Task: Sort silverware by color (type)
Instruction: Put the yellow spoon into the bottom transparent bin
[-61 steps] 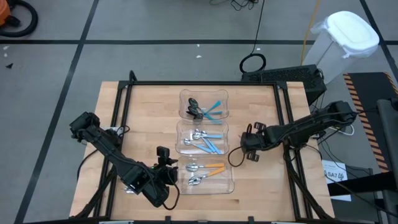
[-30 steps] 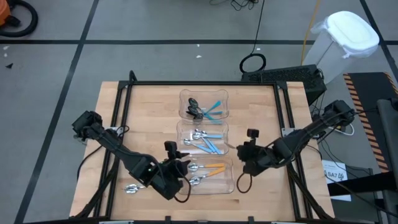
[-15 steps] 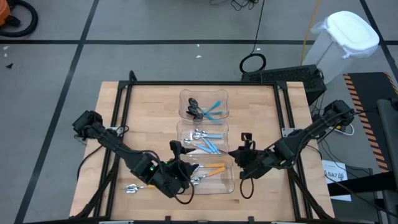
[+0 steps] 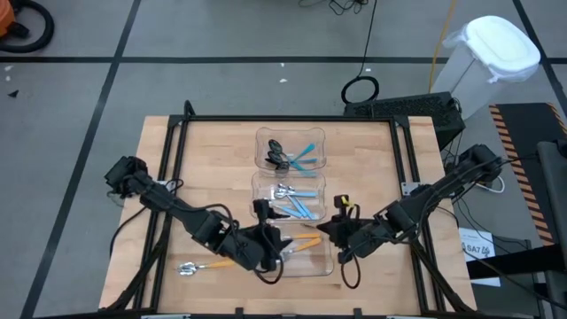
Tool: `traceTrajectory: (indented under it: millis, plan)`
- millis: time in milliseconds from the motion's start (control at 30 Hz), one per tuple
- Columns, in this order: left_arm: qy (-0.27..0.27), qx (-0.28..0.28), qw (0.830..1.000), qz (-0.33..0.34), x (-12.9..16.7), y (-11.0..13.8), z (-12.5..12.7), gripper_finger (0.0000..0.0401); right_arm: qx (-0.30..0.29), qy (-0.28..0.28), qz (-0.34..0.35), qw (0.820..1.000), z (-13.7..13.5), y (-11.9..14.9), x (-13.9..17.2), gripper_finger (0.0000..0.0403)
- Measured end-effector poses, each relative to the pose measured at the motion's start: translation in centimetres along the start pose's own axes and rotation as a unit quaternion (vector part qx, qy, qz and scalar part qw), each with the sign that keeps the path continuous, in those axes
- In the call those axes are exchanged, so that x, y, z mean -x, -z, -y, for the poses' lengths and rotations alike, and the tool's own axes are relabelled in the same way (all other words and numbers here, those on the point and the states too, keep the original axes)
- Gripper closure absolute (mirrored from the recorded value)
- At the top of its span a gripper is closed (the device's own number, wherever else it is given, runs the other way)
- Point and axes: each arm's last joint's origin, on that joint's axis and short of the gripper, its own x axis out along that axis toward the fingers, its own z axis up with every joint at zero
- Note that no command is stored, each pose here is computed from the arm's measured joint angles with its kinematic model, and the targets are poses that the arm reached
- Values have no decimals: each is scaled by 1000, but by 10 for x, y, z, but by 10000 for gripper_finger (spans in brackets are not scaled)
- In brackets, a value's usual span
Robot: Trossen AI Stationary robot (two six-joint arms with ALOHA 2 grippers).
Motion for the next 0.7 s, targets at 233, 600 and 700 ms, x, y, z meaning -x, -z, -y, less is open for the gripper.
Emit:
traceTrajectory:
  millis: [233,600,700]
  plan:
    - [61,26,997,41,-5,-11,-3,81,30,-7,-2,1000,-11,-9,-5,403]
    - [90,17,996,26,-11,-7,1,182,63,-8,-6,998,-21,-24,-15,403]
    - [93,8,996,12,-16,-2,3,213,64,-8,-3,998,-21,-26,-14,403]
